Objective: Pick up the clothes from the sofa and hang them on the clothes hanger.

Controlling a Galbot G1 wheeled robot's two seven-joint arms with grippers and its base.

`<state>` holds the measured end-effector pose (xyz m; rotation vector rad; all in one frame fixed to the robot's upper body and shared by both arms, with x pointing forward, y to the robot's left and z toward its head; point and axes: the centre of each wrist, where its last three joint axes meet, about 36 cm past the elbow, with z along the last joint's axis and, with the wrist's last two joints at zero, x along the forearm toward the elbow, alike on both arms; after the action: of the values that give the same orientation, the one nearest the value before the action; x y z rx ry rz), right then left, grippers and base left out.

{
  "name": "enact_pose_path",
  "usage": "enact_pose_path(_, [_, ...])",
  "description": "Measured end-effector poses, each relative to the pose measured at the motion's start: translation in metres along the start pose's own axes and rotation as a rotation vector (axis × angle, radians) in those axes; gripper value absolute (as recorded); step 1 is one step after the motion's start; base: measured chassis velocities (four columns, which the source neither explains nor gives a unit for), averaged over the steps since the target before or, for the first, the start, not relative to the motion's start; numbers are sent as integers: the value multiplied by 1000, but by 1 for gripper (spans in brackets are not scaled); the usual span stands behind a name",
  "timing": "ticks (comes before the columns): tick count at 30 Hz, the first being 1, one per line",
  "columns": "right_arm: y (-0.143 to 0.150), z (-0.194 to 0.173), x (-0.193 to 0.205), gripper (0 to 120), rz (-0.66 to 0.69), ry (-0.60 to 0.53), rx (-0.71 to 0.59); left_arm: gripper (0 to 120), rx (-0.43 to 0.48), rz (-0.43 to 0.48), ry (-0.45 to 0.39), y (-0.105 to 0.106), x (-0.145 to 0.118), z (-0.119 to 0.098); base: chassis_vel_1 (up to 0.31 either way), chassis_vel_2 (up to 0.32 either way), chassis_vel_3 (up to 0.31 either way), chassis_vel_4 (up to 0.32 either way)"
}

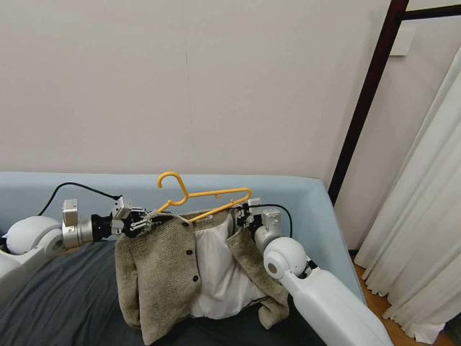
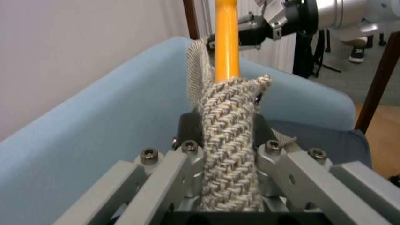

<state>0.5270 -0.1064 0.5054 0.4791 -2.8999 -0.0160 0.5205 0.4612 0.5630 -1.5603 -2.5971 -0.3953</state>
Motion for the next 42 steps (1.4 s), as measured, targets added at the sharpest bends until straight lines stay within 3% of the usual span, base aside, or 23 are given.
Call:
enact_pose_path(4, [-3, -2, 0, 0, 9, -10, 17, 9, -1, 3, 2, 0, 0, 0, 0, 0, 0, 0])
enact_pose_path(15, [-24, 4, 2, 0, 56, -135, 223, 9, -22, 3, 24, 4, 1, 3, 0, 0, 0, 0])
enact_pose_path(27, [-23, 21, -4, 1, 68, -178, 324, 9, -26, -8, 27, 7, 3, 0, 0, 0, 0, 0])
enact_pose_path(36, [-5, 56, -18, 32, 144, -115, 295, 9, -20, -17, 25, 8, 4, 0, 0, 0, 0, 0])
enact_pose_path(42, [11, 79, -14, 51, 158, -68, 352, 9, -21, -17, 19, 8, 5, -1, 0, 0, 0, 0])
